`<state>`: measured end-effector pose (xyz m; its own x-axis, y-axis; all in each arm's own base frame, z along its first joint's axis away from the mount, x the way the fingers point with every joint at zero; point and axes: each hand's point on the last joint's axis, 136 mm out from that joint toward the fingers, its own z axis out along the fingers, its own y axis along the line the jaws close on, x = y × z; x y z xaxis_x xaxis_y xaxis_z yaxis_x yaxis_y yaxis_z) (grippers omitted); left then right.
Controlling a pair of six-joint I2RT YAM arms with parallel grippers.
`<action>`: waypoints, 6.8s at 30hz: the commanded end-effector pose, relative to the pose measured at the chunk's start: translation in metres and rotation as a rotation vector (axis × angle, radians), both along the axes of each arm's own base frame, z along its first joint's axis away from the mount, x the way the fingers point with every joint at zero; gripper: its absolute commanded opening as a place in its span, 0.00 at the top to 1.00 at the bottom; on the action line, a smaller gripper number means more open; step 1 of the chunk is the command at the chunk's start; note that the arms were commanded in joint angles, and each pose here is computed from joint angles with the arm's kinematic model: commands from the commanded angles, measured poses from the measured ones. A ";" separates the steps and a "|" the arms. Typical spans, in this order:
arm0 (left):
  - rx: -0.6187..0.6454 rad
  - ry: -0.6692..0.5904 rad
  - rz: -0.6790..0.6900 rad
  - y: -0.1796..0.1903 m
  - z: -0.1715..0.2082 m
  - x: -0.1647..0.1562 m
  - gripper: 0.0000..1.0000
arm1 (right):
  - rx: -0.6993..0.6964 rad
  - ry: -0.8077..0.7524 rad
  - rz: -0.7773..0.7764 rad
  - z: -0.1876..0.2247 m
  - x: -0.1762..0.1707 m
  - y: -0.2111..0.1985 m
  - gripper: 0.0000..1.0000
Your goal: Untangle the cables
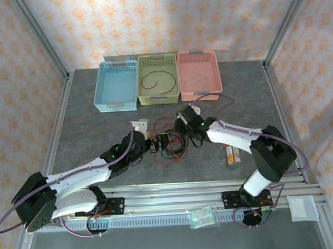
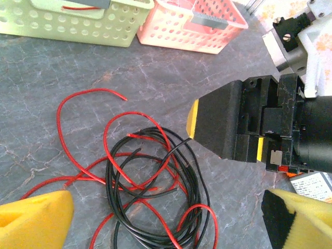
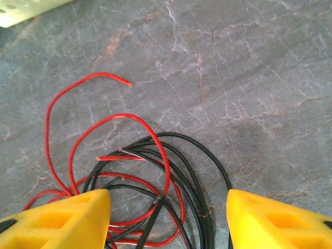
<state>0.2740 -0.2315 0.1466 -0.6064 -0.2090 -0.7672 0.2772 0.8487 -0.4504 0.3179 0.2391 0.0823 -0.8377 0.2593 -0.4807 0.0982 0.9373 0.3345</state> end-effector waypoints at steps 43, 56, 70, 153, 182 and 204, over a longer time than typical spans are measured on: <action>-0.128 0.027 0.074 -0.017 -0.012 0.028 0.01 | 0.011 -0.329 0.231 0.100 -0.004 -0.001 1.00; -0.164 0.006 -0.119 -0.062 -0.009 0.034 0.01 | 0.173 -0.399 0.377 0.152 -0.018 0.028 1.00; -0.162 0.088 -0.054 -0.065 -0.044 0.046 0.22 | 0.276 -0.542 0.461 0.234 -0.040 0.027 1.00; -0.053 0.206 0.004 -0.021 -0.110 -0.008 0.21 | 0.081 -1.255 -0.130 0.594 0.006 -0.075 1.00; 0.128 -0.083 -0.271 -0.020 0.037 0.065 0.04 | 0.194 -1.100 -0.032 0.542 0.011 -0.055 1.00; 0.283 0.059 -0.069 0.020 -0.011 0.076 0.89 | 0.092 -1.051 -0.091 0.508 0.011 -0.074 1.00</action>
